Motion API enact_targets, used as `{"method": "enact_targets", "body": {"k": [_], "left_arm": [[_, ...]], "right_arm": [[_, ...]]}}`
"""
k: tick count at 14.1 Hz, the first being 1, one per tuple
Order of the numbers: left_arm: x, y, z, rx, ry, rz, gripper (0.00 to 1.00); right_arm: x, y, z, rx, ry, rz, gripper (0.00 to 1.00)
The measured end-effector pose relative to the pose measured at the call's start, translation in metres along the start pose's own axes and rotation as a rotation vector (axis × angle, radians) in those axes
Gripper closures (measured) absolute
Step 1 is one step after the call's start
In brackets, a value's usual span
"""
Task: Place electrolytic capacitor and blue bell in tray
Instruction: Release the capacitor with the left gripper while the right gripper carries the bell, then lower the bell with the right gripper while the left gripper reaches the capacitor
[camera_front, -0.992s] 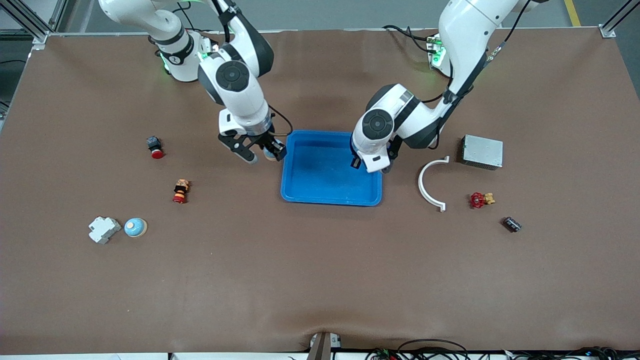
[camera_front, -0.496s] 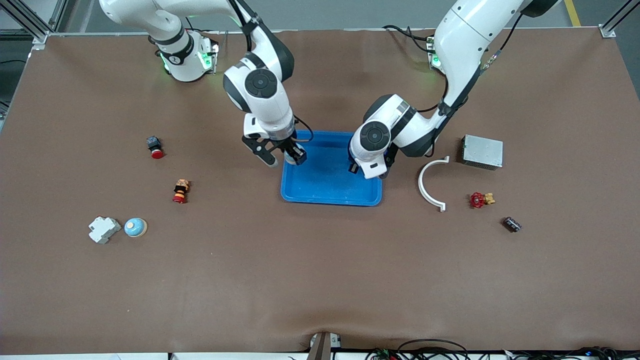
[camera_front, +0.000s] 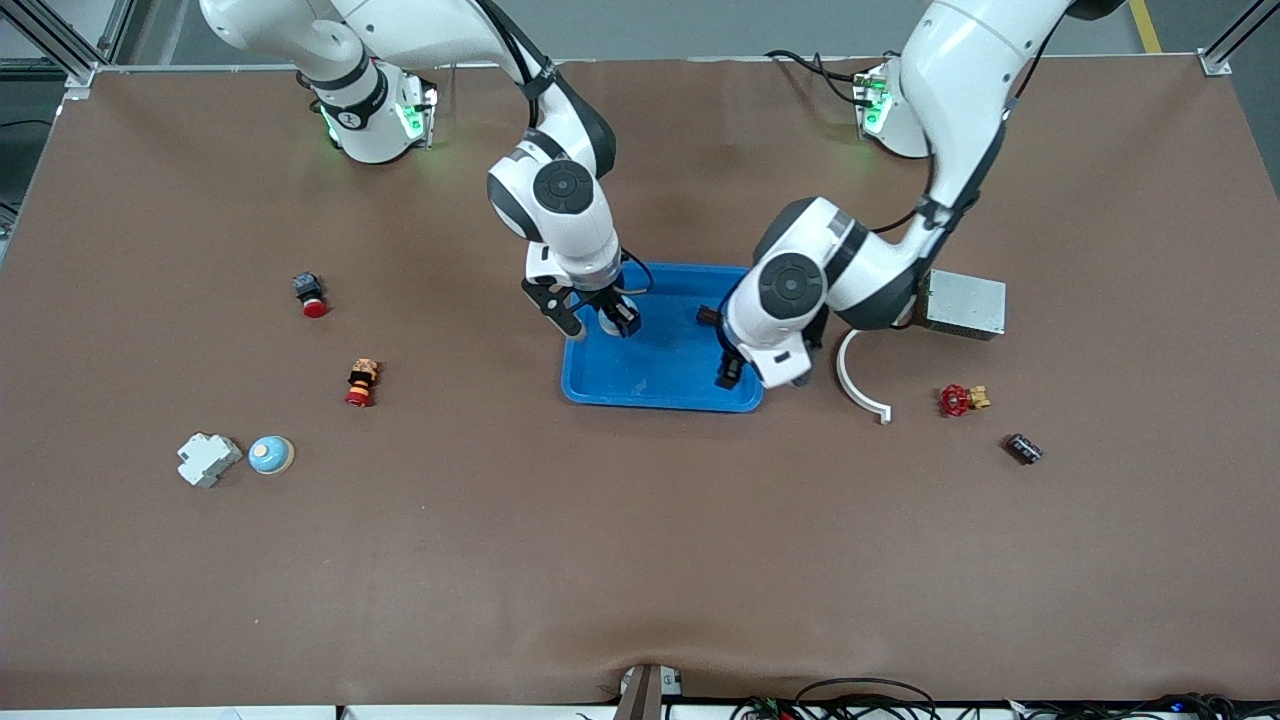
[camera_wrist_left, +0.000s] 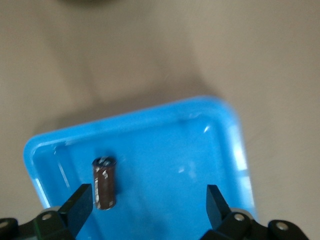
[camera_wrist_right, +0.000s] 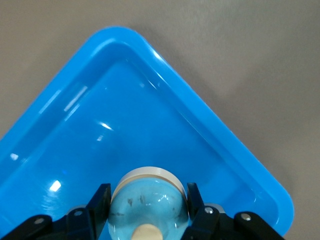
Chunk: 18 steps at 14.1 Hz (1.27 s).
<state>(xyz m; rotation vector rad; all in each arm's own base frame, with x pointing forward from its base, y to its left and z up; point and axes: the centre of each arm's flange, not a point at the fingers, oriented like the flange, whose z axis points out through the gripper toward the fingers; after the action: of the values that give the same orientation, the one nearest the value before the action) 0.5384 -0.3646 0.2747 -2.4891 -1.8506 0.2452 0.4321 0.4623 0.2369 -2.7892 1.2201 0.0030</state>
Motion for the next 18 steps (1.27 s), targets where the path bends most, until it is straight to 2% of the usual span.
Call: {"method": "enact_targets", "body": {"k": [1,3,5,7,9,11,12,14,16,18], "left_arm": [[0.018,0.006,-0.013,-0.018,0.012,-0.026,0.0],[0.054,0.011,-0.027,-0.037,0.082,-0.046,0.0],[0.088,0.014,-0.03,-0.024,0.155,-0.056,0.0],[0.141,0.016,-0.027,-0.002,0.178,-0.056,0.0],[0.203,0.015,-0.018,0.033,0.189,0.001,0.0],[0.252,0.013,-0.01,0.061,0.27,0.088,0.0],[0.267,0.011,-0.006,0.079,0.307,0.145,0.0],[0.28,0.011,0.006,0.107,0.33,0.234,0.0],[0.29,0.008,0.016,0.134,0.324,0.321,0.0],[0.322,0.003,0.015,0.139,0.311,0.387,0.0]], "right_arm": [[-0.004,0.0,0.005,-0.007,0.0,-0.004,0.34],[-0.011,0.003,0.015,-0.023,-0.001,-0.008,0.34],[-0.016,0.003,0.023,-0.032,-0.001,-0.002,0.34],[-0.021,0.001,0.028,-0.035,-0.001,-0.001,0.34],[-0.025,0.0,0.034,-0.04,-0.002,0.002,0.34],[-0.028,-0.001,0.039,-0.044,-0.002,0.001,0.34],[-0.029,-0.001,0.042,-0.046,-0.002,0.0,0.34],[-0.031,0.0,0.047,-0.052,-0.001,-0.004,0.34],[-0.032,0.0,0.052,-0.059,-0.001,-0.005,0.34],[-0.032,-0.001,0.053,-0.058,-0.001,-0.005,0.34]]}}
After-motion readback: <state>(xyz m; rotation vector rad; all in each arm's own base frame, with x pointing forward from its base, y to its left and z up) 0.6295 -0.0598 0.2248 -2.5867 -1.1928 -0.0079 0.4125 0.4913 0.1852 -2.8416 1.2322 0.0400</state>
